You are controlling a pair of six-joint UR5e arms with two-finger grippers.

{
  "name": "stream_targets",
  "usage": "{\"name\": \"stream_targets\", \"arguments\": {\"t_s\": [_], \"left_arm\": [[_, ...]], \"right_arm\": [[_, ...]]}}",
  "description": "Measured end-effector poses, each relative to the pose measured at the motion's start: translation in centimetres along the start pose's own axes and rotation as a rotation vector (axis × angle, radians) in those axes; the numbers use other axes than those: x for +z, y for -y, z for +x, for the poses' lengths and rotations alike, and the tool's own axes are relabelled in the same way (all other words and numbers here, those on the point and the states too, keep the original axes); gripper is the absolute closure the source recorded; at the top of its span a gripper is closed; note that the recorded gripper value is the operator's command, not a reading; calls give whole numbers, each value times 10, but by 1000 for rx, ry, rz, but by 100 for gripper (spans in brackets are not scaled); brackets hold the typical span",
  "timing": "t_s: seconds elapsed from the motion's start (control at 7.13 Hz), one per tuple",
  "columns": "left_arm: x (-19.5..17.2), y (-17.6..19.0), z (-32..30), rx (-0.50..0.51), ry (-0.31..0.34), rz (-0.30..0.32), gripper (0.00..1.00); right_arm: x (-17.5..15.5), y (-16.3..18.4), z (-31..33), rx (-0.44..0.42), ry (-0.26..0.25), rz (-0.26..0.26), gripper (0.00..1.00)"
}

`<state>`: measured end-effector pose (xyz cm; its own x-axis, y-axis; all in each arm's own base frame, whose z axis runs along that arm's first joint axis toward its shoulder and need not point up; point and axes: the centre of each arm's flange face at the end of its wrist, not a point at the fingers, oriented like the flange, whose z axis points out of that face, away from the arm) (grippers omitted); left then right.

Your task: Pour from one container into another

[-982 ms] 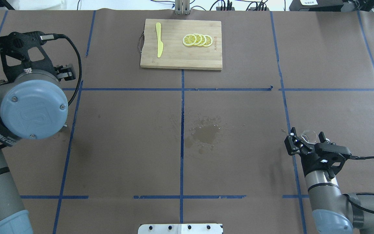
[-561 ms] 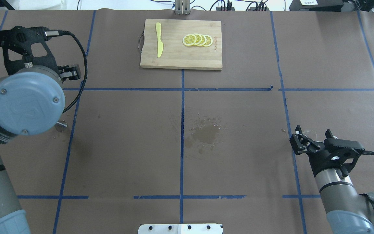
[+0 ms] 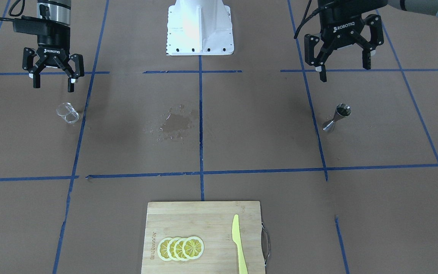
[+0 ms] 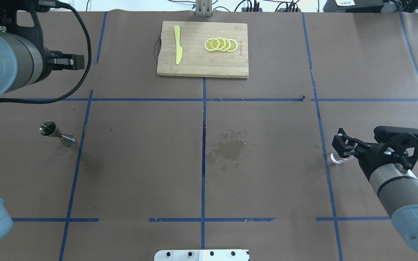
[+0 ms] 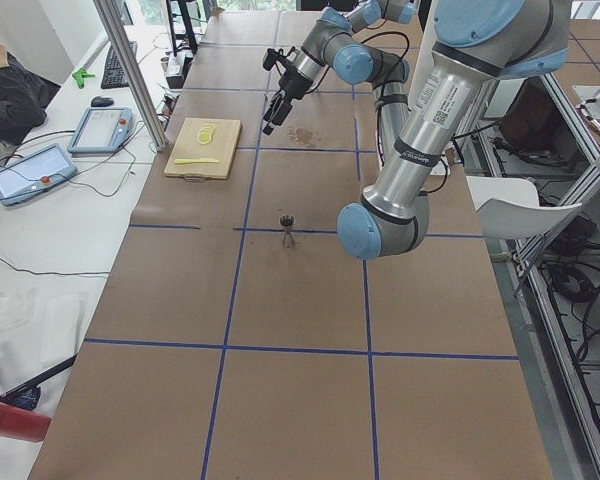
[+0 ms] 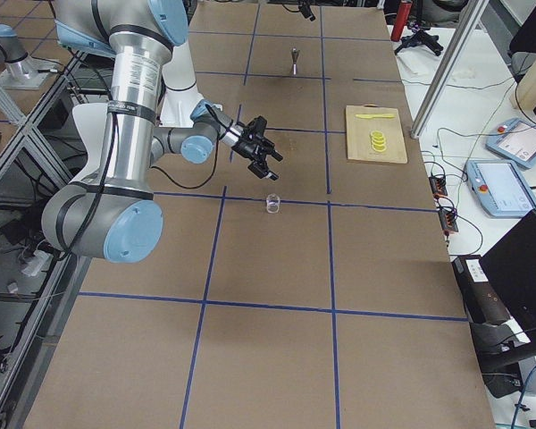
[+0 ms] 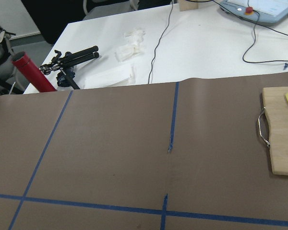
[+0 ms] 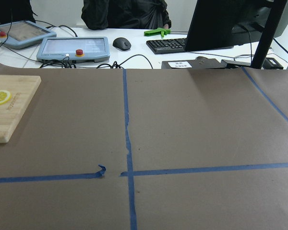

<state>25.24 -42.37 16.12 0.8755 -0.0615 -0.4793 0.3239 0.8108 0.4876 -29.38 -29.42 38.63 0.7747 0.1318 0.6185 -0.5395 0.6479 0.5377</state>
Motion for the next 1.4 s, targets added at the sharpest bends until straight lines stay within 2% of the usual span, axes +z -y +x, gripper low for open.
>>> {"name": "stream_targets", "arguments": {"t_s": [0.28,0.42,0.56,0.84,1.12,1.4], "left_arm": [[25,33,-27,163,-77,-46,0],[48,53,-49,245,-102,-70,0],[73,69,-80,334,-117,-94,0],[113,88,-145,411,-124,-150,0],[157,110,-215,496,-124,-235,0],[207,112,-297,559,-185,-327,0]], "right_arm": [[15,61,38,-75,-13,-184,0],[24,90,64,-102,7,-287,0],[35,113,95,-119,37,-389,0],[63,144,171,-150,128,-562,0],[87,150,239,-219,196,-663,0],[91,151,278,-280,203,-748,0]]}}
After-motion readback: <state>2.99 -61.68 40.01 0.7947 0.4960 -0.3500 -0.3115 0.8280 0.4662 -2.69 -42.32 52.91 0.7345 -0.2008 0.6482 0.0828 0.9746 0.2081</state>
